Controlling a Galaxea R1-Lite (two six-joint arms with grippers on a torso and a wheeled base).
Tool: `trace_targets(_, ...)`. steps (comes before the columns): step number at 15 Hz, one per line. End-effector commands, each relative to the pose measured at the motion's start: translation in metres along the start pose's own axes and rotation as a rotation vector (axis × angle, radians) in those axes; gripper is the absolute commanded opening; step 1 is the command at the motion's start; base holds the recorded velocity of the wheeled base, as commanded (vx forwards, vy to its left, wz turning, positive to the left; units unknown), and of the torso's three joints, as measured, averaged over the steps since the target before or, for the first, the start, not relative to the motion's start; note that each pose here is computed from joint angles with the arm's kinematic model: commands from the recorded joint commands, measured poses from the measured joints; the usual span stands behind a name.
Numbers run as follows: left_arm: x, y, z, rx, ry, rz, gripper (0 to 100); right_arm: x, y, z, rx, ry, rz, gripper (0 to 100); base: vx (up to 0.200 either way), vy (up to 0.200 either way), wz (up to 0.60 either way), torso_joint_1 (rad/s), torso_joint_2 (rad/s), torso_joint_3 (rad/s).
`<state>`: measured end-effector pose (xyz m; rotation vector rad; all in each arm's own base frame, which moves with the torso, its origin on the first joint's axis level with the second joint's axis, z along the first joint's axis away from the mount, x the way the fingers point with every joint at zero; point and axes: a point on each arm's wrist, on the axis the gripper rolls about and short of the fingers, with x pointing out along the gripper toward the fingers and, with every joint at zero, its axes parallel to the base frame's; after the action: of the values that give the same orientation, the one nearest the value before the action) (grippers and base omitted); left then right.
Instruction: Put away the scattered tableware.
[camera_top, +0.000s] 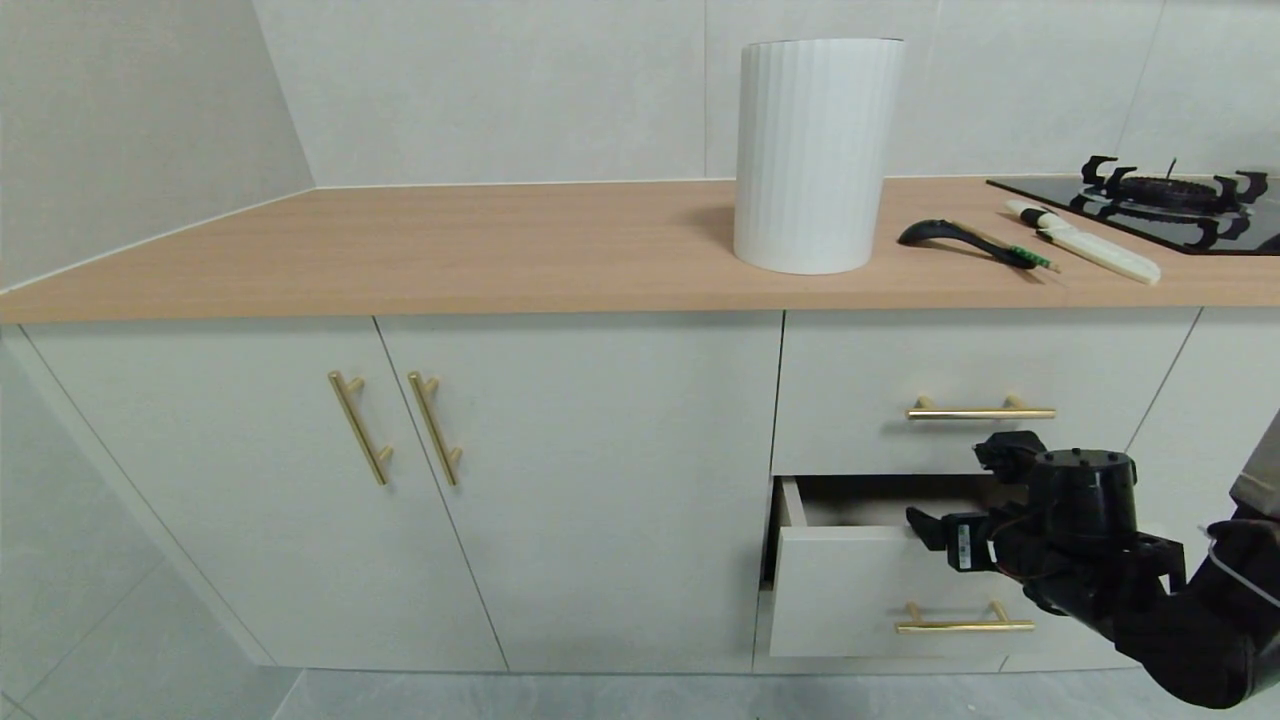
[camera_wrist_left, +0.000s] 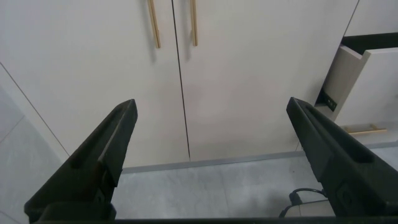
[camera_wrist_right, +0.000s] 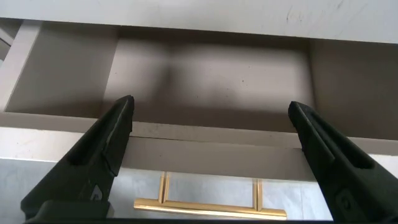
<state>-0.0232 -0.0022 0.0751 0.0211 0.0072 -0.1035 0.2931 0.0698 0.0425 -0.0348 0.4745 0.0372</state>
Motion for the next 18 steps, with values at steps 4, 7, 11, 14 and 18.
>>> trace_targets(4, 0.0, 0.0, 0.0, 0.0, 0.001, 0.001, 100, -0.001, 0.0, -0.003, -0.006, 0.018, 0.0, 100, 0.0, 0.0, 0.0, 0.0, 0.0, 0.0)
trace_targets(7, 0.0, 0.0, 0.0, 0.0, 0.001, 0.001, 100, -0.007, -0.001, -0.001, -0.007, 0.017, 0.0, 100, 0.0, 0.0, 0.0, 0.0, 0.0, 0.0)
trace_targets(11, 0.0, 0.0, 0.0, 0.0, 0.001, 0.001, 100, -0.022, -0.003, 0.006, -0.02, 0.076, 0.006, 100, 0.0, 0.0, 0.0, 0.0, 0.0, 0.0)
trace_targets(14, 0.0, 0.0, 0.0, 0.0, 0.001, 0.001, 100, -0.039, 0.0, 0.012, -0.043, 0.141, 0.019, 100, 0.0, 0.0, 0.0, 0.0, 0.0, 0.0)
trace_targets(18, 0.0, 0.0, 0.0, 0.0, 0.001, -0.001, 100, -0.061, 0.006, 0.015, -0.091, 0.247, 0.045, 100, 0.0, 0.0, 0.0, 0.0, 0.0, 0.0)
